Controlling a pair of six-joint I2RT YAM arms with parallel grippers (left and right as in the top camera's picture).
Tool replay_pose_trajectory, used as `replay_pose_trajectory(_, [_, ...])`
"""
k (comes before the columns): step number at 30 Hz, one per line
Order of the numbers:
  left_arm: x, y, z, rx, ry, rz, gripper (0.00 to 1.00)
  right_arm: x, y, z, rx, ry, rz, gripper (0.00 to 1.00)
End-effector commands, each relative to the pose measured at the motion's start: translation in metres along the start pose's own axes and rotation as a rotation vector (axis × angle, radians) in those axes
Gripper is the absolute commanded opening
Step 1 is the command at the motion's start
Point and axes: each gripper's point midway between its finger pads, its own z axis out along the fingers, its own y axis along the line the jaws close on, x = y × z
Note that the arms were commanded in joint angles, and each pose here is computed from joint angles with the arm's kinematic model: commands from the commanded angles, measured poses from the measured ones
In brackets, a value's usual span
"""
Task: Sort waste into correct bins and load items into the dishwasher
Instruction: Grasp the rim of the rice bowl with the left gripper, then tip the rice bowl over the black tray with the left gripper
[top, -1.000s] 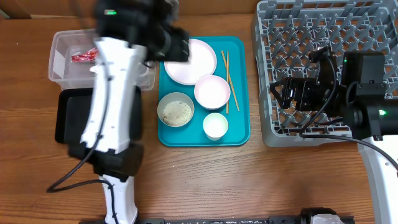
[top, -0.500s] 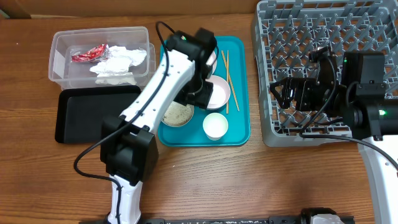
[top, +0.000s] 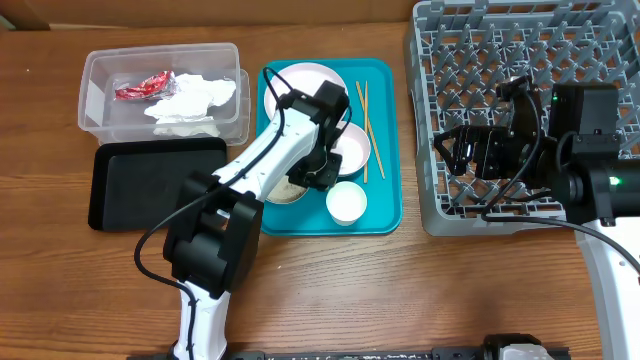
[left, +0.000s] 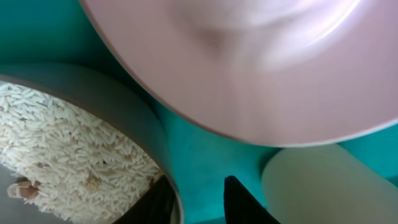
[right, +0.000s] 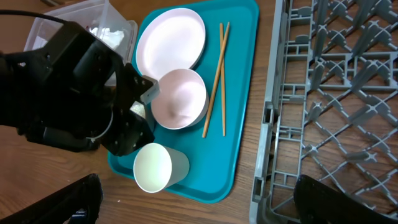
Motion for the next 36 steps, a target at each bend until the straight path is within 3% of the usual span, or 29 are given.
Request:
replay_pose_trajectory(1, [0.004,0.004,0.009,-0.025,0.005,-0.014,0.27,-0.007,0.004,-0.005,-0.01,-0.023,-0.007,1.0])
replay_pose_trajectory(8, [0.005,0.007,0.011,-0.04,0.007,-0.019,0.04,-0.007,0.004,-0.005,-0.01,-0.023,-0.007,1.0])
replay_pose_trajectory(15, [0.007,0.009,-0.005,-0.045,0.026,-0.037,0.04,-0.007,0.004,-0.005,-0.01,-0.023,-0.007,1.0])
replay_pose_trajectory(24, [-0.002,0.021,-0.086,-0.022,-0.03,-0.103,0.04,-0.006,0.004,-0.005,-0.009,-0.017,-0.004,1.0])
replay_pose_trajectory(31, [0.021,0.074,-0.149,0.002,-0.116,-0.206,0.04,-0.005,0.004,-0.005,-0.009,-0.015,-0.003,1.0])
replay_pose_trajectory(36, [0.034,0.103,-0.158,0.146,-0.125,-0.214,0.04,-0.006,0.004,-0.005,-0.009,-0.018,-0.005,1.0])
